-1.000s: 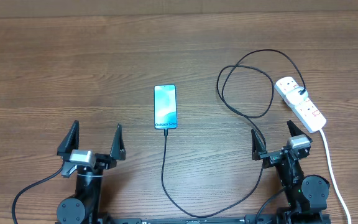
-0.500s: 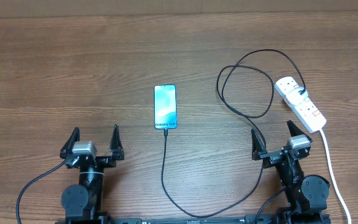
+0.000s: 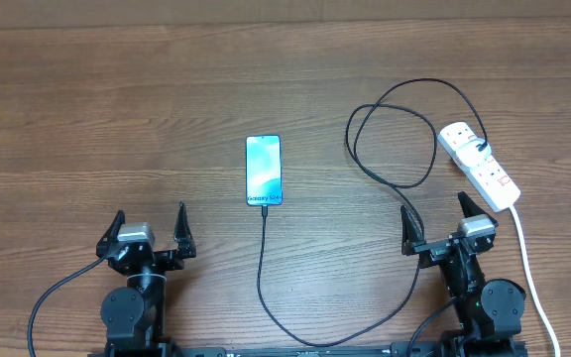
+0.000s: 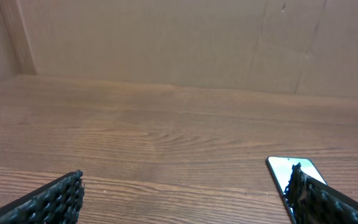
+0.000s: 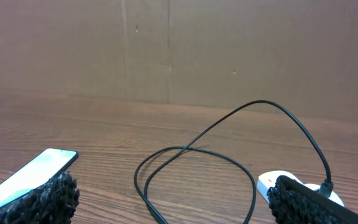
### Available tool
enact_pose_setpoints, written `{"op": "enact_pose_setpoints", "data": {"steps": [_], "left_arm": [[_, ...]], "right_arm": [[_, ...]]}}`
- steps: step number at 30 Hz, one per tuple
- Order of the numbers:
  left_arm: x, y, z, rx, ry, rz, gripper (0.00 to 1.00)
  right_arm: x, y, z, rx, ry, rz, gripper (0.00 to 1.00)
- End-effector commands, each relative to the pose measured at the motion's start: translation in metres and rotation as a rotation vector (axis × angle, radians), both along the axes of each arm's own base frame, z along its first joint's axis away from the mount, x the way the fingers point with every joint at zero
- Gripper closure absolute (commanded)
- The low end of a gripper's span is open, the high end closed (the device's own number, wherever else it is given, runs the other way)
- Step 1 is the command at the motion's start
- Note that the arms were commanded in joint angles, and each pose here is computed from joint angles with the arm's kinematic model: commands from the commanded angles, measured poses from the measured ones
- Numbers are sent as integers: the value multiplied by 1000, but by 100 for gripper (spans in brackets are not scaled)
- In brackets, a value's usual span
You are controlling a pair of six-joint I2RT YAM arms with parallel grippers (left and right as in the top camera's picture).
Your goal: Plug charger to phone and switch on socket
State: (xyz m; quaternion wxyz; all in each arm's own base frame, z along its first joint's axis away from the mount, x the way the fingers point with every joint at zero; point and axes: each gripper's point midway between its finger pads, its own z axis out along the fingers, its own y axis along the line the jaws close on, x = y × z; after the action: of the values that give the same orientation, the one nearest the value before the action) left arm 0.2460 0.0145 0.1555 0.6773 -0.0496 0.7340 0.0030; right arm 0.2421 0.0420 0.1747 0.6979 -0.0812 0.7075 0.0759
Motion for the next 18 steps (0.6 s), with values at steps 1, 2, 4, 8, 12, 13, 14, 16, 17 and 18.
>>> {"op": "enact_pose_setpoints", "data": {"steps": [1, 2, 4, 8, 12, 13, 14, 16, 17, 18], "left_arm": [[-1, 4, 1, 40, -6, 17, 0], [-1, 3, 1, 42, -5, 13, 0], [-1, 2, 1, 47, -4, 7, 0], [0, 1, 1, 62, -3, 3, 0], [0, 1, 1, 67, -5, 2, 0], [0, 1, 1, 68, -5, 0, 1], [0, 1, 1, 68, -4, 1, 0], [0, 1, 1, 67, -5, 1, 1], [0, 1, 1, 67, -4, 0, 0], [0, 1, 1, 68, -4, 1, 0]], "right_arm": [[0, -1, -2, 2, -2, -10, 0], [0, -1, -2, 2, -1, -10, 0], [0, -2, -2, 2, -2, -11, 0], [0, -1, -2, 2, -2, -10, 0], [0, -1, -2, 2, -2, -10, 0], [0, -1, -2, 2, -2, -10, 0], [0, -1, -2, 2, -2, -10, 0], [0, -1, -2, 2, -2, -10, 0], [0, -2, -2, 2, -2, -11, 0], [0, -1, -2, 2, -2, -10, 0]]}}
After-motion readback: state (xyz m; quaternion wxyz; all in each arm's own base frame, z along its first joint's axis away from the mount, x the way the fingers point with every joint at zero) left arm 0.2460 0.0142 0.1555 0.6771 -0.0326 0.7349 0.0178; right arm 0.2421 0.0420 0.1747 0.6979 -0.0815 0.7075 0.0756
